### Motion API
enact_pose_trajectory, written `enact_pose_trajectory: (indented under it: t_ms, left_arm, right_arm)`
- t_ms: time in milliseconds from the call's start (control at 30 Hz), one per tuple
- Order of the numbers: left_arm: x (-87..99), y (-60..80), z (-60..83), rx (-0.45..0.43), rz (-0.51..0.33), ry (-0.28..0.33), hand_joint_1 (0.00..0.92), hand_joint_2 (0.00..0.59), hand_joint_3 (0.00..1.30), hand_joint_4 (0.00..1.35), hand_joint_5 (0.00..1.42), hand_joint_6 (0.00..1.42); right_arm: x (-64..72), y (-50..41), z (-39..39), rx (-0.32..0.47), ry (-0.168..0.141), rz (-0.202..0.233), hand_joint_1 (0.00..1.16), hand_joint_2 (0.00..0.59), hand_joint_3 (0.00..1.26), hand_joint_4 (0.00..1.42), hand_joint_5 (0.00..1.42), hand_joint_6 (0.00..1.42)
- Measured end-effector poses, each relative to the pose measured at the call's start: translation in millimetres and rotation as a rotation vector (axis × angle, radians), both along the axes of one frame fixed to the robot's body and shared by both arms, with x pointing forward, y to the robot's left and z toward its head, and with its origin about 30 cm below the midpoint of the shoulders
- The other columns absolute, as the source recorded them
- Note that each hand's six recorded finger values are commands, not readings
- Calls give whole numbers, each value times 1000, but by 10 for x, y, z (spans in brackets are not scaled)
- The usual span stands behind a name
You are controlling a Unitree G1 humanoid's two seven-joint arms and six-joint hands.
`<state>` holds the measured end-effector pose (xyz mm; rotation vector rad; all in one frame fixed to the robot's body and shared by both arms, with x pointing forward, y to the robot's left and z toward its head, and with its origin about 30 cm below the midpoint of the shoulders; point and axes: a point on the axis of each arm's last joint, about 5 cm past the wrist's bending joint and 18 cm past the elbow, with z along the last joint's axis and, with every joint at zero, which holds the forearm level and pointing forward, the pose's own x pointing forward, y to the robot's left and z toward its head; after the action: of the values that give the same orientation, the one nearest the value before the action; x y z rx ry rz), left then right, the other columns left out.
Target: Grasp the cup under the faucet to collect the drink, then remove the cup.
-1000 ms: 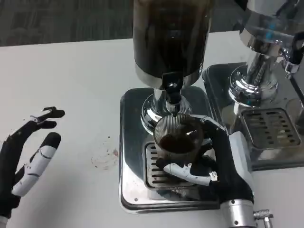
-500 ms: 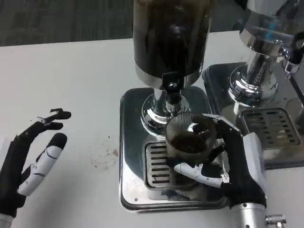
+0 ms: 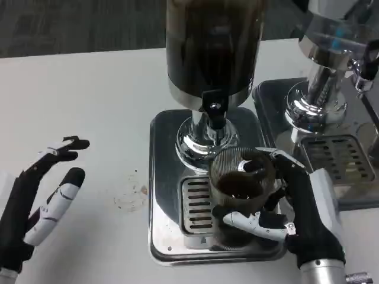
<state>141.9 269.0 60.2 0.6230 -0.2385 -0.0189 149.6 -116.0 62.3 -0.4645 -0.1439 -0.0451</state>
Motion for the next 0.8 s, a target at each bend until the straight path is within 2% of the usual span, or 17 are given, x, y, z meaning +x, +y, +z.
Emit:
enact_pose_trajectory:
  t_ms: [100, 200, 233, 333, 500, 600, 800]
  left_arm:
    - [-17, 2, -9, 21, -9, 15, 0, 231, 287, 112, 182, 33]
    - [-52, 27, -6, 74, -26, 39, 0, 230, 182, 7, 60, 1]
    - [-62, 34, -1, 99, -32, 47, 0, 230, 136, 1, 15, 0]
    - [-99, 73, 57, 208, -79, 69, 0, 228, 7, 0, 0, 0]
    - [-144, 81, 163, 357, -137, 90, 0, 213, 0, 0, 0, 0]
    - [-189, 65, 172, 426, -174, 116, 0, 211, 0, 0, 0, 0]
    - [-250, 76, 156, 479, -186, 144, 0, 207, 0, 0, 0, 0]
  right_arm:
    - [-19, -17, 26, -3, -6, 2, 988, 97, 646, 743, 893, 1053]
    - [-41, -41, 55, -8, -10, 3, 986, 97, 646, 749, 904, 1059]
    - [-52, -50, 59, -10, -9, 3, 986, 97, 646, 750, 904, 1060]
    - [-103, -92, 74, -20, 1, 9, 986, 97, 649, 752, 904, 1061]
    - [-169, -151, 93, -25, 19, 11, 986, 97, 652, 753, 905, 1064]
    - [-190, -161, 93, -22, 26, 14, 985, 97, 657, 753, 905, 1075]
    - [-195, -159, 105, -19, 26, 24, 985, 97, 660, 769, 905, 1082]
